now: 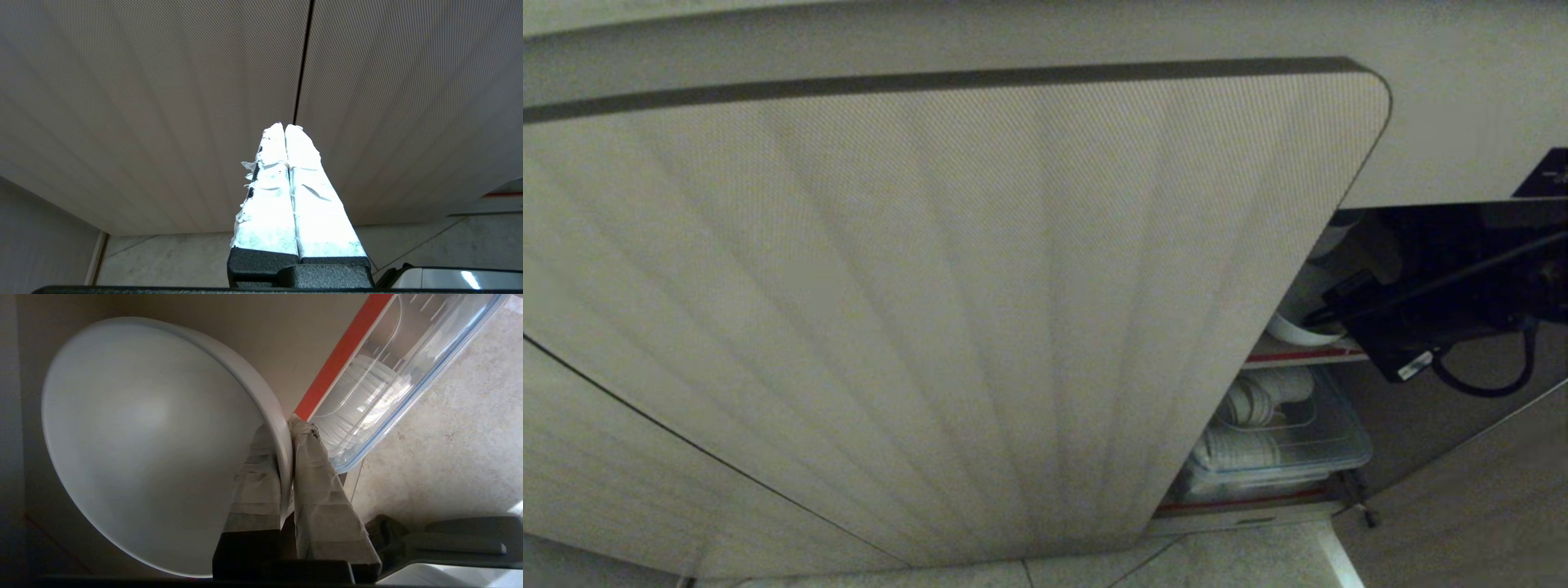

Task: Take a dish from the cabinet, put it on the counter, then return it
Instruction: Put it back into the cabinet

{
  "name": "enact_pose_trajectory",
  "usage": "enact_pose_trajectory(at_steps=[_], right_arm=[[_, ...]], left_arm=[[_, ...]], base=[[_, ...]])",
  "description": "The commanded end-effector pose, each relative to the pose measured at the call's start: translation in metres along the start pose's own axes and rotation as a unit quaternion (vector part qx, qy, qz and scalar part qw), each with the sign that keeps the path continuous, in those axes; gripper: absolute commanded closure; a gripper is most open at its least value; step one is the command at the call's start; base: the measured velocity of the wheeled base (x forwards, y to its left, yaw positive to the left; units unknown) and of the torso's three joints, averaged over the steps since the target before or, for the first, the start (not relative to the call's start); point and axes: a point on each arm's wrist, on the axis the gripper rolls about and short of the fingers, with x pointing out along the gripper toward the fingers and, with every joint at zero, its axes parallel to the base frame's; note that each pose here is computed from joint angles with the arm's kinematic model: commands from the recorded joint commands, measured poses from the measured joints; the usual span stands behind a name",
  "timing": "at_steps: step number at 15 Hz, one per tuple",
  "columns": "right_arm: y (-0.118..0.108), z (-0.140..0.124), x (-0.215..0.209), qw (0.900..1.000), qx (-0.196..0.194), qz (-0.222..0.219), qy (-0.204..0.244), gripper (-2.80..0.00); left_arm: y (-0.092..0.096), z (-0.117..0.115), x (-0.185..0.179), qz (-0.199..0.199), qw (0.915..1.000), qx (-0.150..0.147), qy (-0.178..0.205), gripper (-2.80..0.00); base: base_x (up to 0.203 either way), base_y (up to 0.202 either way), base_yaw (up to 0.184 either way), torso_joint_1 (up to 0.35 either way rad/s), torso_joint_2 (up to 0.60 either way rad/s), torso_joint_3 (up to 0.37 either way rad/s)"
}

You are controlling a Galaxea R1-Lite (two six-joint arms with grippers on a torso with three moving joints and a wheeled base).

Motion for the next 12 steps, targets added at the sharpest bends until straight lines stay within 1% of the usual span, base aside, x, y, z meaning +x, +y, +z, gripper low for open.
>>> enact_pose_trajectory(at_steps=[1,7,12], right_arm=[[-0.001,0.001,0.005,1.0,0.004,-0.006,0.0,0.0],[0.002,0.003,0.011,1.0,0.016,-0.007,-0.002,0.0],[0.002,0.003,0.015,1.0,0.016,-0.01,-0.002,0.0]], left_arm=[[0.0,0.0,0.0,0.0,1.0,0.0,0.0,0.0],[0.0,0.0,0.0,0.0,1.0,0.0,-0.001,0.0],[0.0,0.0,0.0,0.0,1.0,0.0,-0.001,0.0]], base=[[0.0,0.0,0.0,0.0,0.0,0.0],[0.0,0.0,0.0,0.0,0.0,0.0],[0.0,0.0,0.0,0.0,0.0,0.0]])
